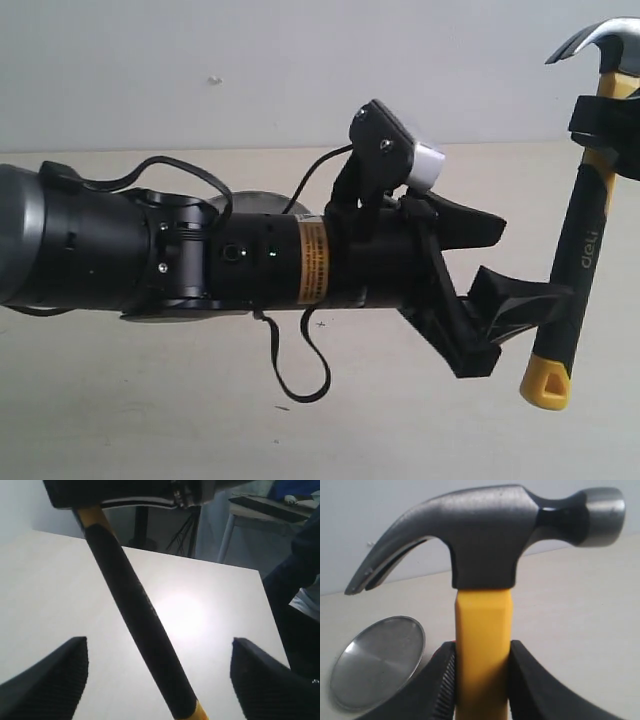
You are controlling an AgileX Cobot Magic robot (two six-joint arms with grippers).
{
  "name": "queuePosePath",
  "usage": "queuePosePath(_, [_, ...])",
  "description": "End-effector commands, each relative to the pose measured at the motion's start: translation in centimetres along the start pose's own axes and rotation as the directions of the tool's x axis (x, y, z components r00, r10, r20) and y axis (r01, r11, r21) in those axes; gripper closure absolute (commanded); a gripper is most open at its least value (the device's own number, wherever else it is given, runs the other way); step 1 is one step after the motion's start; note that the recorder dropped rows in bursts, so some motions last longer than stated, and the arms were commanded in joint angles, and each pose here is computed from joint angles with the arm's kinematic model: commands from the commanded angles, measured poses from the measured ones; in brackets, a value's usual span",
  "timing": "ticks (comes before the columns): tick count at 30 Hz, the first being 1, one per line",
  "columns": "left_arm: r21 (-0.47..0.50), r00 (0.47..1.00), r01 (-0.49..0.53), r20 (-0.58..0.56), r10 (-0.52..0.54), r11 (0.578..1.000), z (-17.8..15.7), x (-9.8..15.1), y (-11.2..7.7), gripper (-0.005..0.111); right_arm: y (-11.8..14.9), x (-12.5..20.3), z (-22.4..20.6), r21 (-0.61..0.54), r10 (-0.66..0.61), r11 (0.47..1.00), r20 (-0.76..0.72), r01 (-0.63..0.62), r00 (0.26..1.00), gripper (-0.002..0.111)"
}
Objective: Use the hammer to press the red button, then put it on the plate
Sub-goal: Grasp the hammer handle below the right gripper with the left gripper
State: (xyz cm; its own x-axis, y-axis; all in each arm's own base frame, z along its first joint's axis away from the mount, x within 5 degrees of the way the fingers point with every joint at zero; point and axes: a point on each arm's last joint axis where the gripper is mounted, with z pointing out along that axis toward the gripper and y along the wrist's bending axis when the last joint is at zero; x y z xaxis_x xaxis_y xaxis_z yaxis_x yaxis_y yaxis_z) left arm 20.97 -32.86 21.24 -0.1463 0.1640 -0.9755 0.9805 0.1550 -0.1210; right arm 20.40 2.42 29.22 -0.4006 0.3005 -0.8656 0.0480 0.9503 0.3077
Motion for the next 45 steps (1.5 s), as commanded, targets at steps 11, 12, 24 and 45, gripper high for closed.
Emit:
queuePosePath(11, [0.016, 0.966, 0.257, 0.018, -0.257, 0.966, 3.3, 0.3, 1.6, 0.031, 2.8, -0.2, -0.4, -0.158, -0.086, 0.983, 0.062, 0.095, 0.994, 0.108])
queuePosePath(12, [0.018, 0.964, 0.266, 0.017, -0.266, 0.964, 3.3, 0.2, 1.5, 0.031, 2.8, -0.2, -0.5, -0.159, -0.086, 0.983, 0.063, 0.095, 0.994, 0.108])
queuePosePath(24, [-0.019, 0.954, 0.3, -0.01, -0.3, 0.954, 4.2, 0.2, 0.4, 0.031, 2.8, -0.2, -0.5, -0.162, -0.085, 0.982, 0.066, 0.095, 0.994, 0.108])
queuePosePath(45, [-0.04, 0.934, 0.356, -0.007, -0.356, 0.934, 4.7, 1.3, 0.8, 0.081, 2.8, -0.2, -0.5, -0.161, -0.084, 0.983, 0.064, 0.093, 0.994, 0.108])
